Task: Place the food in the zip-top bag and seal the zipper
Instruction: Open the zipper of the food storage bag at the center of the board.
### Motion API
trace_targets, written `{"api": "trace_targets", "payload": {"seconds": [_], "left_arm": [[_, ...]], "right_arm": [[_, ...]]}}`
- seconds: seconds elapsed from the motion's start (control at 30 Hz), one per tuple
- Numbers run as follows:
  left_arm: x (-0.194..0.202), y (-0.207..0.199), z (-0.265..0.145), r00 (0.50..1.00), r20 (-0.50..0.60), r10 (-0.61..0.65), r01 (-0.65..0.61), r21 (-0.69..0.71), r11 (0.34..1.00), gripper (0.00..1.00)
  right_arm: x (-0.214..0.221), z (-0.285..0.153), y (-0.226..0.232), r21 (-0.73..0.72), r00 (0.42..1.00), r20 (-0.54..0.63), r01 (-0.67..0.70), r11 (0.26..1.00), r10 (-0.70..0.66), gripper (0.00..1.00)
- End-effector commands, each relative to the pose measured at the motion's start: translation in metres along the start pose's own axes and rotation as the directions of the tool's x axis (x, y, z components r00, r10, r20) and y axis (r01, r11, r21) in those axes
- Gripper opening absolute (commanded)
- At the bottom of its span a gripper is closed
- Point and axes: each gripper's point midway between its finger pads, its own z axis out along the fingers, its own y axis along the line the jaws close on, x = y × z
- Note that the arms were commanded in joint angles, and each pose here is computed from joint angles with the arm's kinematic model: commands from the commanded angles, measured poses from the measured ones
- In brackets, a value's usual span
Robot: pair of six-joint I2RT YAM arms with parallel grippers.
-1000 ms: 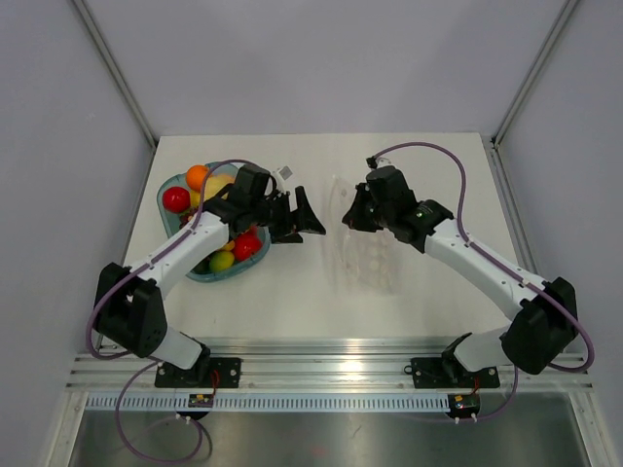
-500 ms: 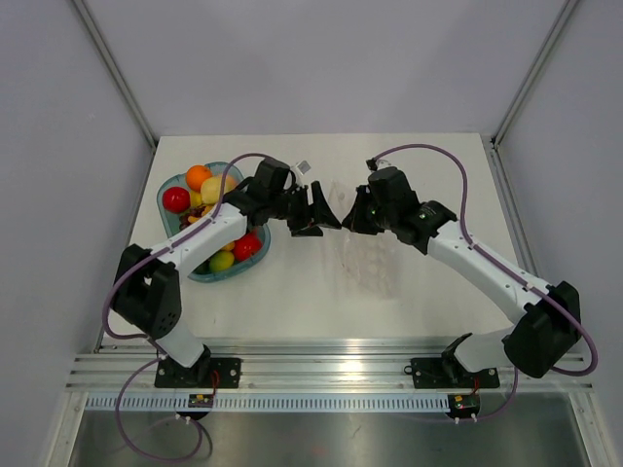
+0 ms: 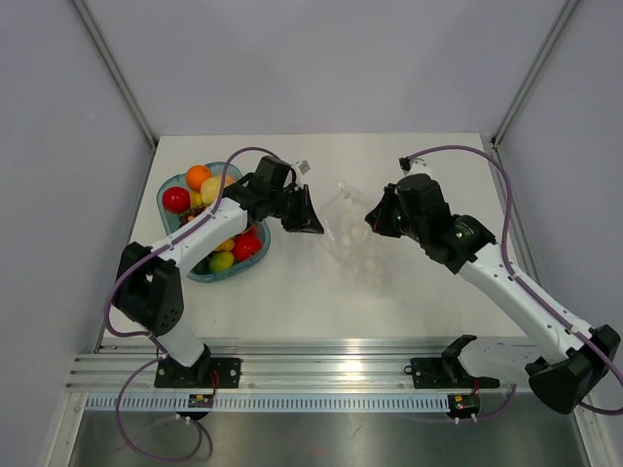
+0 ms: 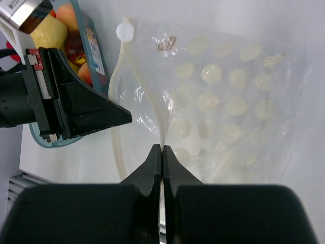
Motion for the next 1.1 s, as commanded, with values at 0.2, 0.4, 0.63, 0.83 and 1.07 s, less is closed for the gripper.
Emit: {"api": "trace_targets", "payload": {"seconds": [0.2, 0.4, 0.63, 0.83, 1.07], "left_arm": [[-0.013, 0.005, -0.008, 0.995, 0.016, 0.103, -0.102, -0.058, 0.993, 0.02], [-0.019, 0.014, -0.011, 0.989, 0.001, 0.147, -0.145, -0.131, 0.981, 0.19], [-0.038, 0.021, -0.019, 0.985, 0.005, 0.173, -0.167, -0.235, 0.957, 0.42], [-0.058, 0.022, -0.055, 0.972, 0.076, 0.222, -0.180, -0.364, 0.914, 0.72], [-0.066, 0.041, -0.115, 0.968, 0.144, 0.207, -0.114, -0.481, 0.869, 0.72]], "right_arm": [[-0.008, 0.003, -0.014, 0.085, 0.997, 0.060, -0.044, 0.995, 0.039, 0.00], [-0.010, 0.024, -0.004, 0.078, 0.995, 0.048, -0.093, 0.993, 0.089, 0.00], [-0.013, 0.053, 0.008, 0.096, 0.997, -0.005, -0.078, 0.992, 0.079, 0.00], [-0.015, 0.073, 0.017, 0.086, 0.997, -0.033, -0.061, 0.994, 0.064, 0.00], [-0.015, 0.084, 0.028, 0.051, 0.997, -0.059, -0.053, 0.997, 0.056, 0.00]]}}
